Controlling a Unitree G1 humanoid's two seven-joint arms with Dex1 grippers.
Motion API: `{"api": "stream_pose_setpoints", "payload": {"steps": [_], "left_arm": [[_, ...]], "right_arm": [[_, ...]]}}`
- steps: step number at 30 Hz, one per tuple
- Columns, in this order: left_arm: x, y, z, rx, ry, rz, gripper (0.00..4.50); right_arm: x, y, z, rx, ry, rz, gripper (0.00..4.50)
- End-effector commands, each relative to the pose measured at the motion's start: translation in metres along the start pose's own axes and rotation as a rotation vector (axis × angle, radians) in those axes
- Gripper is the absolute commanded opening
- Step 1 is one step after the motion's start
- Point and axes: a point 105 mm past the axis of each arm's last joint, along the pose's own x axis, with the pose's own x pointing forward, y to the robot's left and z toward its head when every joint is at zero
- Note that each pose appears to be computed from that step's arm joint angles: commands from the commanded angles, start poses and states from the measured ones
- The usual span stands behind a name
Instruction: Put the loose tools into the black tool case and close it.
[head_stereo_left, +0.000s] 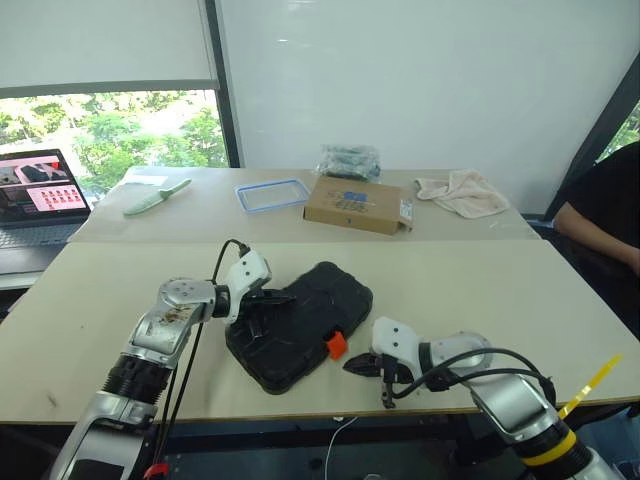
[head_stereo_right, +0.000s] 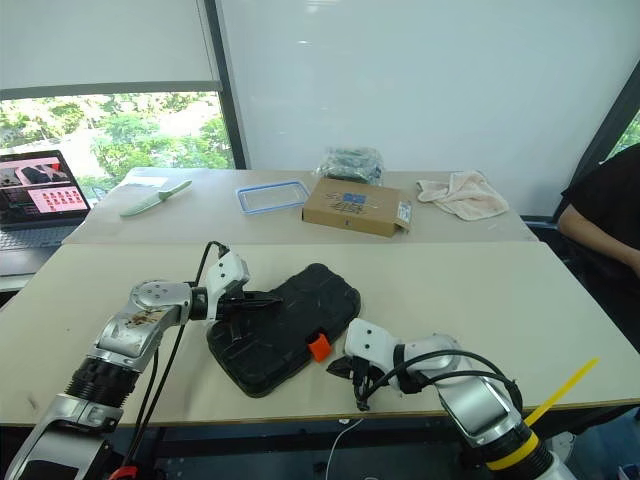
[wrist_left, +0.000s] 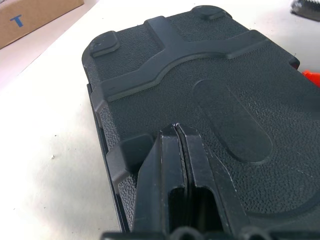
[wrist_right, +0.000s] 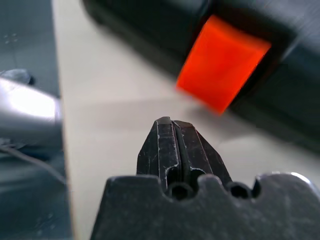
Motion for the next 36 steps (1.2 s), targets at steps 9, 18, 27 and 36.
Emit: {"api": "stream_pose_setpoints", "payload": {"steps": [9,18,27,36], "left_arm": [[0.003,-0.010,-0.033,-0.076,0.105,-0.019,0.06],[0.001,-0.011,-0.045,-0.114,0.152,-0.007,0.06],[-0.005,-0.021,-0.073,-0.155,0.261,-0.032,0.06],[-0.002,-0.024,-0.075,-0.177,0.250,-0.023,0.06]], "right_arm": [[0.005,-0.017,0.018,-0.058,-0.055,-0.036,0.00],[0.015,-0.022,0.029,-0.059,-0.115,-0.048,0.00],[0.015,-0.025,0.041,-0.058,-0.145,-0.047,0.00],[0.017,-0.027,0.044,-0.053,-0.138,-0.036,0.00]]}}
